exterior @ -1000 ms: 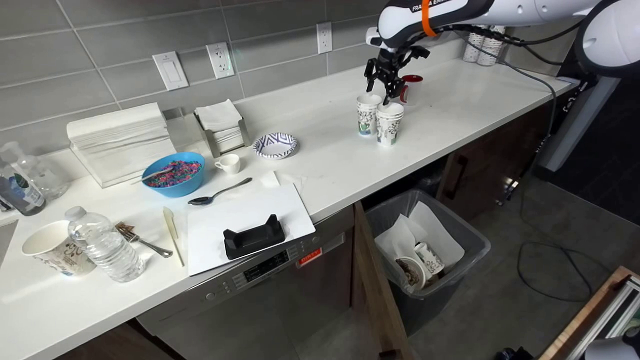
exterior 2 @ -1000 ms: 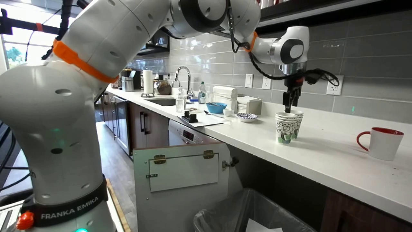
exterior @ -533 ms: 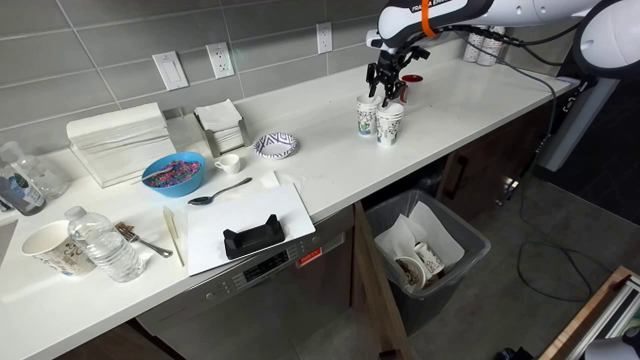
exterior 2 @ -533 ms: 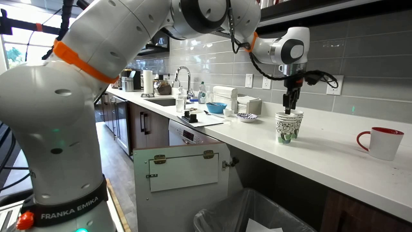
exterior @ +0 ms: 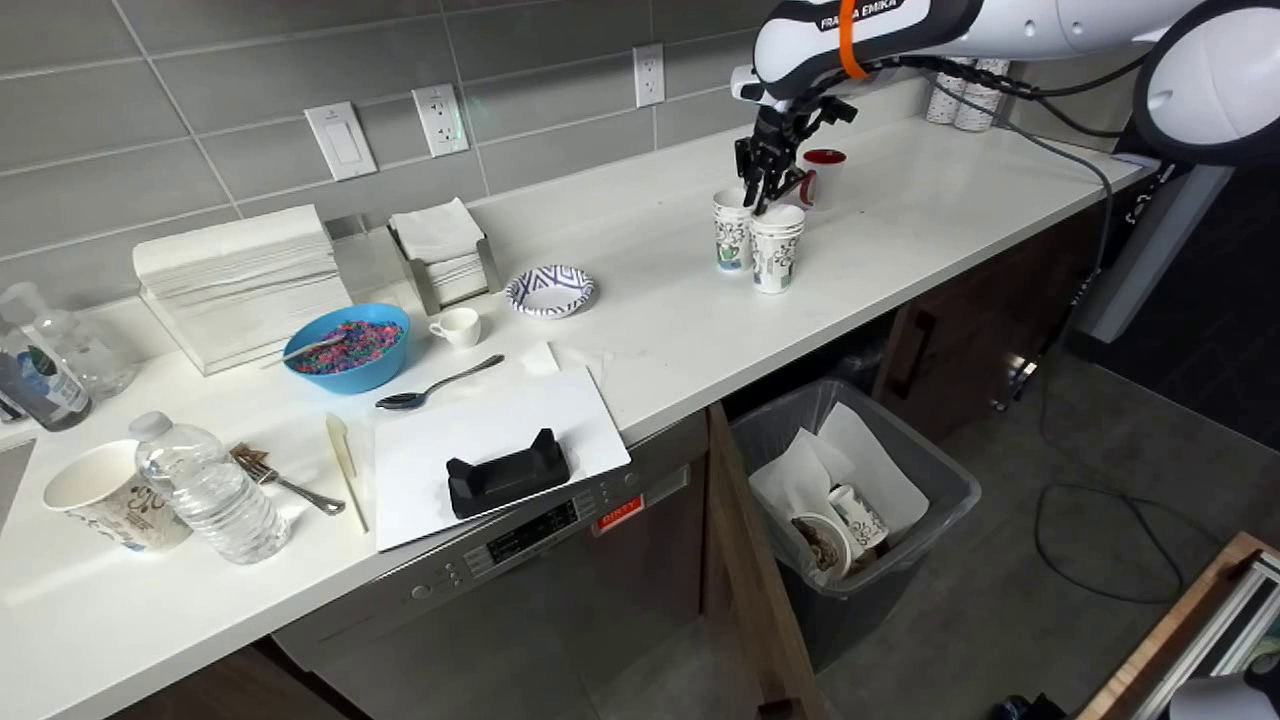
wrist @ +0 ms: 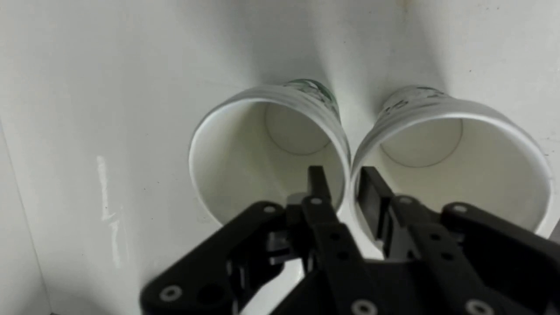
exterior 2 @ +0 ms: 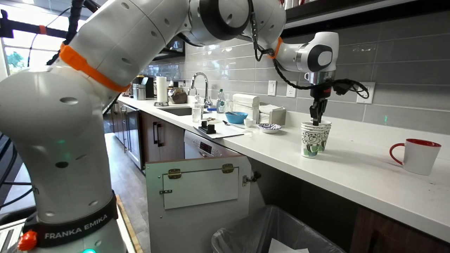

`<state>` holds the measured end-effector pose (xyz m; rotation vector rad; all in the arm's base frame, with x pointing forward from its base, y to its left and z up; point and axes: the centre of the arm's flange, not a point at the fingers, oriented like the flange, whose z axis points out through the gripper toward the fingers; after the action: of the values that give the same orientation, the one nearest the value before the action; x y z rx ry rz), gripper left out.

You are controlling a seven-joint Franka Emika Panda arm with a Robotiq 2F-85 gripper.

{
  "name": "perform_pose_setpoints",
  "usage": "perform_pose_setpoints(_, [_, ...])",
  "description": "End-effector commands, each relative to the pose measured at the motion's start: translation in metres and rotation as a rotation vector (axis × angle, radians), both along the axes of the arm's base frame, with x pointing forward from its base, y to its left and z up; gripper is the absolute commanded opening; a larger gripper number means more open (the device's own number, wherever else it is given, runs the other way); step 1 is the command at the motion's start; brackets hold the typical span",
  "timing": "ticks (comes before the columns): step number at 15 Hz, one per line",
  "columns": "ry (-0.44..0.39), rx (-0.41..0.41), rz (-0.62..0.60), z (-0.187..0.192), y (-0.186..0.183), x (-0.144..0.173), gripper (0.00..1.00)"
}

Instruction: Simultaneously remove one cup from each stack

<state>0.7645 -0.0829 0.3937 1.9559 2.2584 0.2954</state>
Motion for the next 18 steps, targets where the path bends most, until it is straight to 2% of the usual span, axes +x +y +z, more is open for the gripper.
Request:
perform_pose_setpoints(1, [0.019,-0.01,0.024,-0.0008,-0.0028,0.0107,0.16])
perform_pose_setpoints(3, [0.018,-0.01,0.025,-0.0006,-0.0027,0.0114,0.22])
perform_pose_setpoints(5, [0.016,-0.011,0.024,0.0001,-0.0032,0.0121,0.22])
perform_pose_setpoints(8, [0.007,-0.011,0.025,0.0036,-0.0034,0.0121,0.16])
perform_pose_setpoints(10, [0.007,-0.011,0.023,0.0042,-0.0044,0.0121,0.01])
perform_pose_setpoints(11, [0.009,-0.01,0.023,0.0038,-0.0049,0.0118,0.04])
perform_pose_setpoints(12, [0.009,-0.009,0.024,0.0038,-0.0049,0.0115,0.0])
perform_pose_setpoints(18, [0.003,-0.013,0.026,0.0079,-0.0057,0.0094,0.01])
